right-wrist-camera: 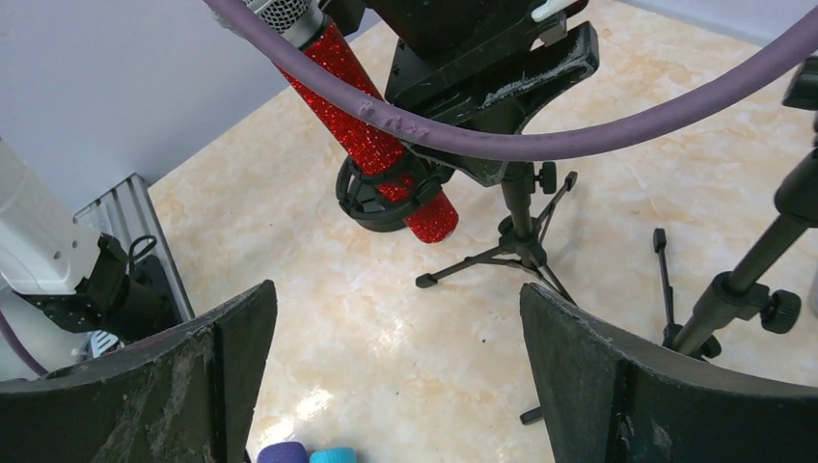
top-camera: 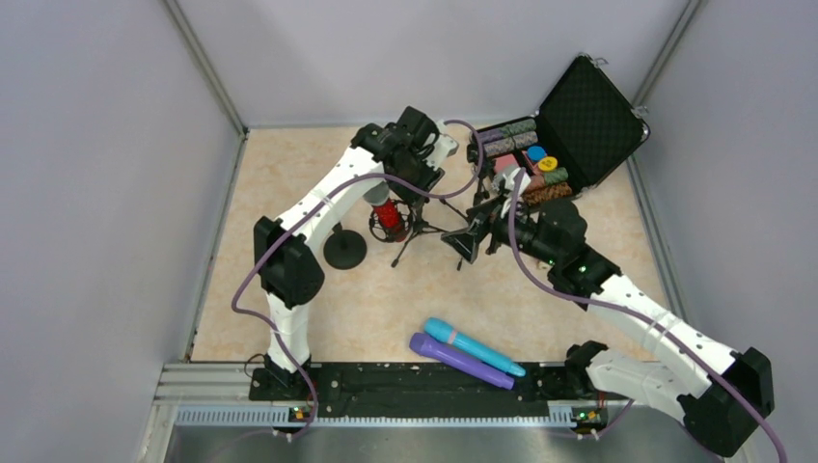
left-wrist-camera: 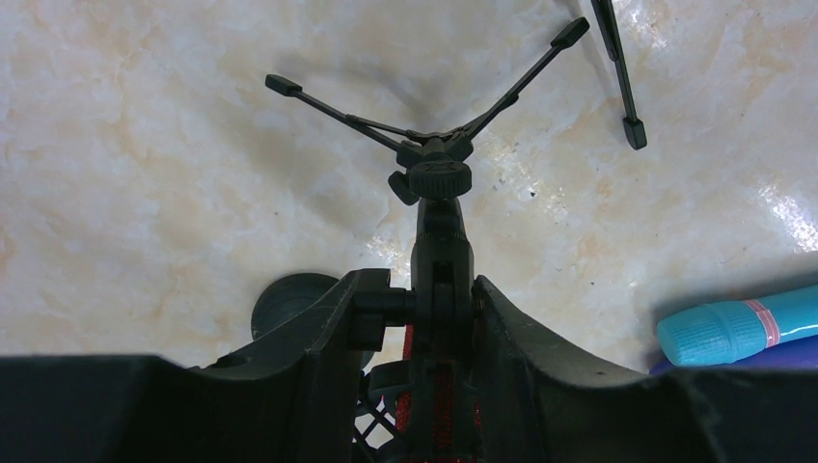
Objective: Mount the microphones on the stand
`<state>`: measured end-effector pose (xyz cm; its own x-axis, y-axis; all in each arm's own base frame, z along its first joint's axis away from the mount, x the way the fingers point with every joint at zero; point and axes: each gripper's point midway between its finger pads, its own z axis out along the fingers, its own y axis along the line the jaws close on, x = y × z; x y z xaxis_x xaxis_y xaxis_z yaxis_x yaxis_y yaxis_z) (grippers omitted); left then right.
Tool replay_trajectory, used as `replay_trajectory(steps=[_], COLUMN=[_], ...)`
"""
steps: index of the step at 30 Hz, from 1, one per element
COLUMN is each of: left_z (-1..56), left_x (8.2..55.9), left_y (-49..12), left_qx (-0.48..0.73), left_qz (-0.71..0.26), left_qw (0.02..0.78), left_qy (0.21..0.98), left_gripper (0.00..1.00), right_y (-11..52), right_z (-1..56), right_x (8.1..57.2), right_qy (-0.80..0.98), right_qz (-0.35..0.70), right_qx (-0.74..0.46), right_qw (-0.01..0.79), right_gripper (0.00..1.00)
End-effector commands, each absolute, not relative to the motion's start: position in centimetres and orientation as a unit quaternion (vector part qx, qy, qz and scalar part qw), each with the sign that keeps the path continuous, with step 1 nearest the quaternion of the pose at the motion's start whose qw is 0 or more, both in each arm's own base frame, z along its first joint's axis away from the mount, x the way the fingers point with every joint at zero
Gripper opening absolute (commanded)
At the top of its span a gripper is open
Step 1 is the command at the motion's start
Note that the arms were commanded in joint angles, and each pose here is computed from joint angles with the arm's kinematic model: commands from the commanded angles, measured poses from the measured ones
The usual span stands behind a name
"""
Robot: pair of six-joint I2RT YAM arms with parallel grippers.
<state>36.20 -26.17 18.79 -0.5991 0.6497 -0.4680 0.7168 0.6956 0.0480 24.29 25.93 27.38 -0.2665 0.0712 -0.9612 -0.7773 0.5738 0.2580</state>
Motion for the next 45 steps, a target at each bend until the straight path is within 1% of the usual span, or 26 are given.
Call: replay_trajectory(steps=[1, 11, 19, 22, 29, 35, 42, 45], left_z=[22.1, 23.9, 25.0, 25.2, 25.9, 26.6, 27.3, 27.6], left_x=[36.4, 35.4, 34.6, 34.3, 33.7, 33.2, 32.6, 32.4], left_y=[-26.3, -26.2, -26.3, -26.2, -26.1, -25.9, -26.1, -26.2], left_qx=[0.384, 0.386, 0.385, 0.385, 0.385, 0.388, 0.39, 0.391], left_qz=[-0.077, -0.092, -0.106, -0.107, -0.106, -0.104, -0.11, -0.112], left_qw=[0.27, 0.276, 0.275, 0.273, 0.274, 0.282, 0.284, 0.286], left_qy=[0.879, 0.875, 0.874, 0.875, 0.875, 0.871, 0.869, 0.867], left_gripper=[0.0, 0.0, 0.0, 0.0, 0.0, 0.0, 0.0, 0.0], right_y=[26.8, 28.6, 30.2, 30.7, 31.2, 31.9, 33.3, 33.6], right_z=[28.2, 25.7, 22.8, 22.0, 19.6, 18.9, 17.7, 17.3], right_x=[24.6, 25.5, 26.2, 26.5, 28.5, 30.2, 31.5, 31.8], right_qy=[0.664, 0.662, 0.67, 0.67, 0.684, 0.683, 0.684, 0.682], right_qz=[0.404, 0.409, 0.367, 0.357, 0.33, 0.319, 0.31, 0.307], right_qx=[-0.273, -0.295, -0.311, -0.306, -0.284, -0.271, -0.269, -0.265], right_qw=[0.567, 0.555, 0.565, 0.574, 0.586, 0.599, 0.603, 0.609], right_gripper=[0.92, 0.84, 0.84, 0.84, 0.79, 0.76, 0.68, 0.59])
